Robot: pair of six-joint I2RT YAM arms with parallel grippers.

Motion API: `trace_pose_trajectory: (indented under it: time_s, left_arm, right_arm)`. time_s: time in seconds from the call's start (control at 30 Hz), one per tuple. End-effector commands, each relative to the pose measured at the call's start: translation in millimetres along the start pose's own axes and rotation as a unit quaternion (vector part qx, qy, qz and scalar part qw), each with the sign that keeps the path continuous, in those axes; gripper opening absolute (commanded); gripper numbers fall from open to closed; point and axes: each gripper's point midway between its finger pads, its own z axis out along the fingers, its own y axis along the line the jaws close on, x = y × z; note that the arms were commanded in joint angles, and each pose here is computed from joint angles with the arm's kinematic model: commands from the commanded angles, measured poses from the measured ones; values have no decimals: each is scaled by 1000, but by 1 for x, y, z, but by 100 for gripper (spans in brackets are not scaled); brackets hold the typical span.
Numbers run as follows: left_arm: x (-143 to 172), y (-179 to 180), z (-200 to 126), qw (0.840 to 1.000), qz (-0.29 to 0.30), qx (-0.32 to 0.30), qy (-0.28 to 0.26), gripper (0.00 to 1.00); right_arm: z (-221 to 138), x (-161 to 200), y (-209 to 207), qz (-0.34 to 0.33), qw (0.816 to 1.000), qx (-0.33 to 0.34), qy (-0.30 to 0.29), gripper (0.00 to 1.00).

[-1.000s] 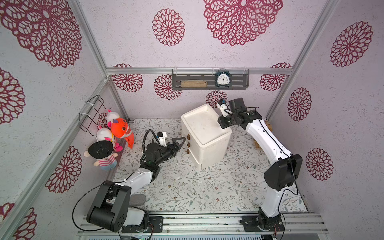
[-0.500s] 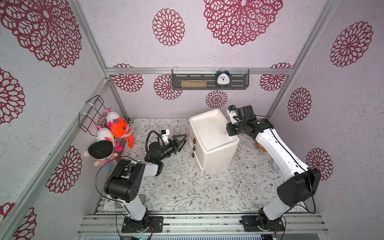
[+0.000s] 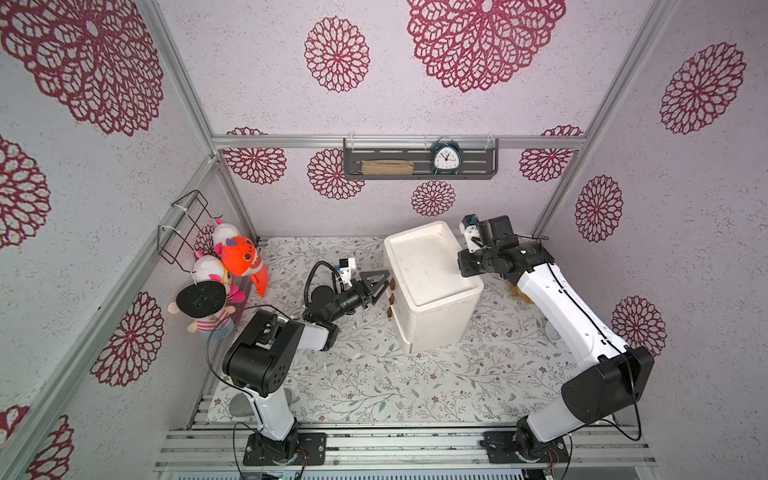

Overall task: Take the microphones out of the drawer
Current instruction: Open the drawer in the storage box.

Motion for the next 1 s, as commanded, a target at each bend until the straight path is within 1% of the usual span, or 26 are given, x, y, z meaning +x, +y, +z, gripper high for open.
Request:
trace_pose_trajectory:
  time_s: [0.0, 0.13, 0.23, 0.37, 0.47, 0.6, 0.73, 0.83, 0.97]
  left_arm:
    - [3, 1, 4, 1000, -5, 9, 3, 78]
    - [4, 5, 3, 1000, -9, 4, 2, 78]
    - [5, 3, 5, 1000, -10, 13, 3, 78]
    - [8, -8, 12, 999, -8, 33, 15, 71]
    - [15, -15, 16, 999, -5, 41, 24, 70]
    - [18, -19, 17, 999, -5, 44, 25, 64]
    - [21, -18, 17, 999, -8, 43, 27, 61]
    - [23, -21, 16, 999, -8, 45, 30, 56]
    - [28, -24, 15, 998, -8, 47, 33, 55]
  right_arm:
    - [-21, -16, 2, 24, 999, -11, -42, 0]
    - [-21, -17, 2, 25, 999, -14, -45, 0]
    - [-22, -19, 4, 24, 998, -17, -48, 0]
    - [-22, -19, 5, 25, 998, -21, -50, 0]
    - [-23, -19, 5, 23, 998, -20, -51, 0]
    - [-22, -20, 3, 19, 998, -15, -51, 0]
    - [-21, -22, 3, 15, 998, -13, -53, 0]
    - [-21, -24, 2, 13, 998, -13, -54, 0]
    - [-21, -27, 3, 11, 998, -12, -57, 0]
